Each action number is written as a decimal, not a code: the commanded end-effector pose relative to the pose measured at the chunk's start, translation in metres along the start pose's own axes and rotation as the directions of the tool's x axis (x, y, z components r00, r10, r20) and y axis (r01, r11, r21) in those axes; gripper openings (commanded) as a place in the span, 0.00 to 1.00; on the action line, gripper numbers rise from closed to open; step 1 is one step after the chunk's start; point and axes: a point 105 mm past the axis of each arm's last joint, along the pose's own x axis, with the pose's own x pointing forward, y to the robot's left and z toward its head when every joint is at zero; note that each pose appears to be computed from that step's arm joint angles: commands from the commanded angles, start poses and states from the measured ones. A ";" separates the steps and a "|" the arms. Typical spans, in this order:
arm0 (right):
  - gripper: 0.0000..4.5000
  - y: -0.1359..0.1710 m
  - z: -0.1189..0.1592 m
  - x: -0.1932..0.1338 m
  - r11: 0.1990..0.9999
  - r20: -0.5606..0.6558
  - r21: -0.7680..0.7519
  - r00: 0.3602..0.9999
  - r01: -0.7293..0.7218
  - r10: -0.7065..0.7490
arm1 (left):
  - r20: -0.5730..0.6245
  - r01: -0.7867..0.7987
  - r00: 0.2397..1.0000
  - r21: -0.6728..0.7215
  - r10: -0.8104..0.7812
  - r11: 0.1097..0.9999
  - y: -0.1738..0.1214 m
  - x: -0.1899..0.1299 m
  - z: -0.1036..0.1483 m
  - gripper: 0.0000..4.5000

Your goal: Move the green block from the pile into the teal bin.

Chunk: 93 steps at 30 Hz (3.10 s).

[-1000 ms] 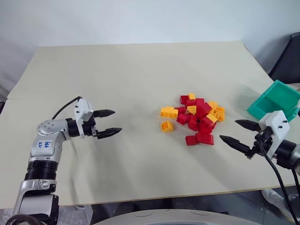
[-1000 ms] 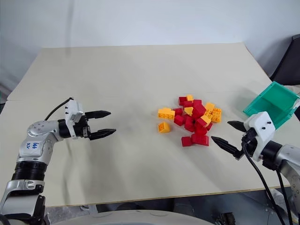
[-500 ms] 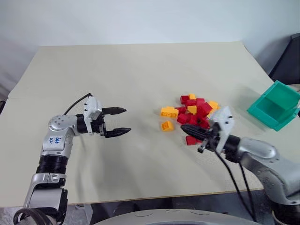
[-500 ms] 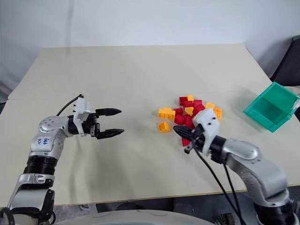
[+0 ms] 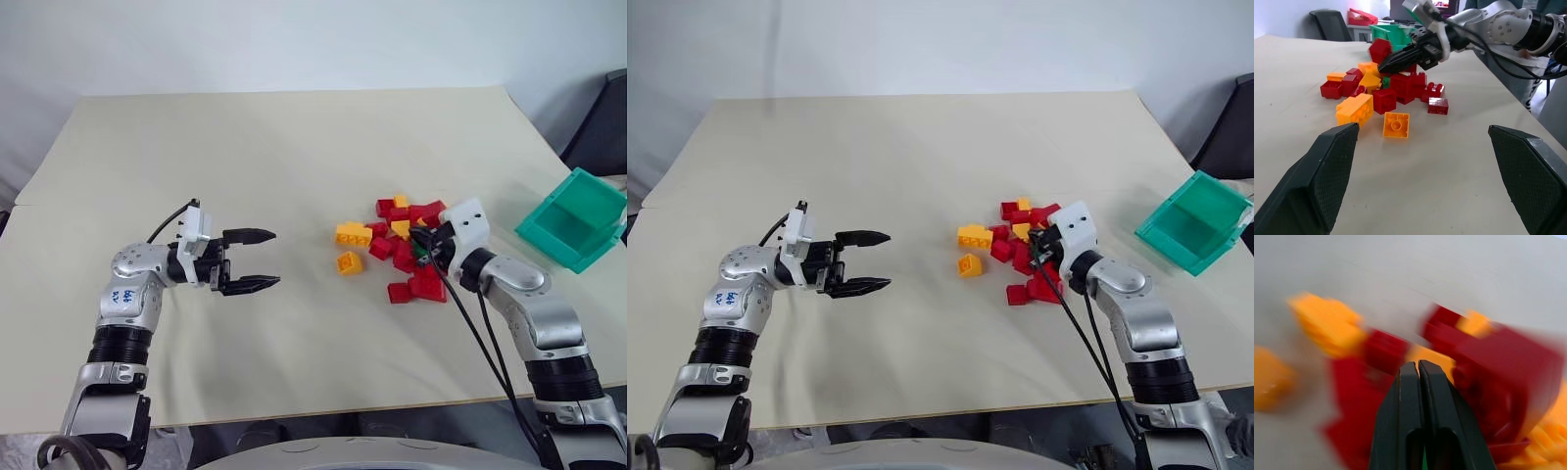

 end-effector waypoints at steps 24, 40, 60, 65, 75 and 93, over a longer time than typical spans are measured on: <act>0.81 -0.030 0.045 -0.103 0.951 -0.206 -0.169 0.953 -0.257 0.221 | 0.024 -0.043 0.999 0.035 0.042 0.998 -0.002 0.001 0.005 1.00; 1.00 -0.014 0.025 -0.023 0.921 -0.411 -0.158 0.871 -0.357 0.268 | 0.056 -0.065 0.996 0.036 0.063 0.997 -0.003 0.010 0.005 1.00; 0.41 -0.015 0.018 0.008 0.923 -0.494 -0.120 0.829 -0.365 0.263 | 0.064 -0.116 0.991 0.022 0.115 0.993 -0.010 0.008 0.003 1.00; 0.32 -0.022 0.034 -0.001 0.936 -0.436 -0.146 0.870 -0.321 0.231 | 0.073 -0.088 0.994 0.027 0.086 0.996 -0.006 0.016 0.006 1.00; 0.32 -0.084 0.103 -0.053 0.962 -0.111 -0.264 0.989 0.063 -0.095 | 0.051 -0.009 0.999 0.033 0.008 0.999 0.001 0.059 0.014 1.00; 0.32 -0.223 0.042 -0.110 0.712 -0.176 -0.323 0.700 0.623 -0.692 | -0.024 -0.208 0.977 0.044 0.210 0.977 0.054 0.121 0.015 1.00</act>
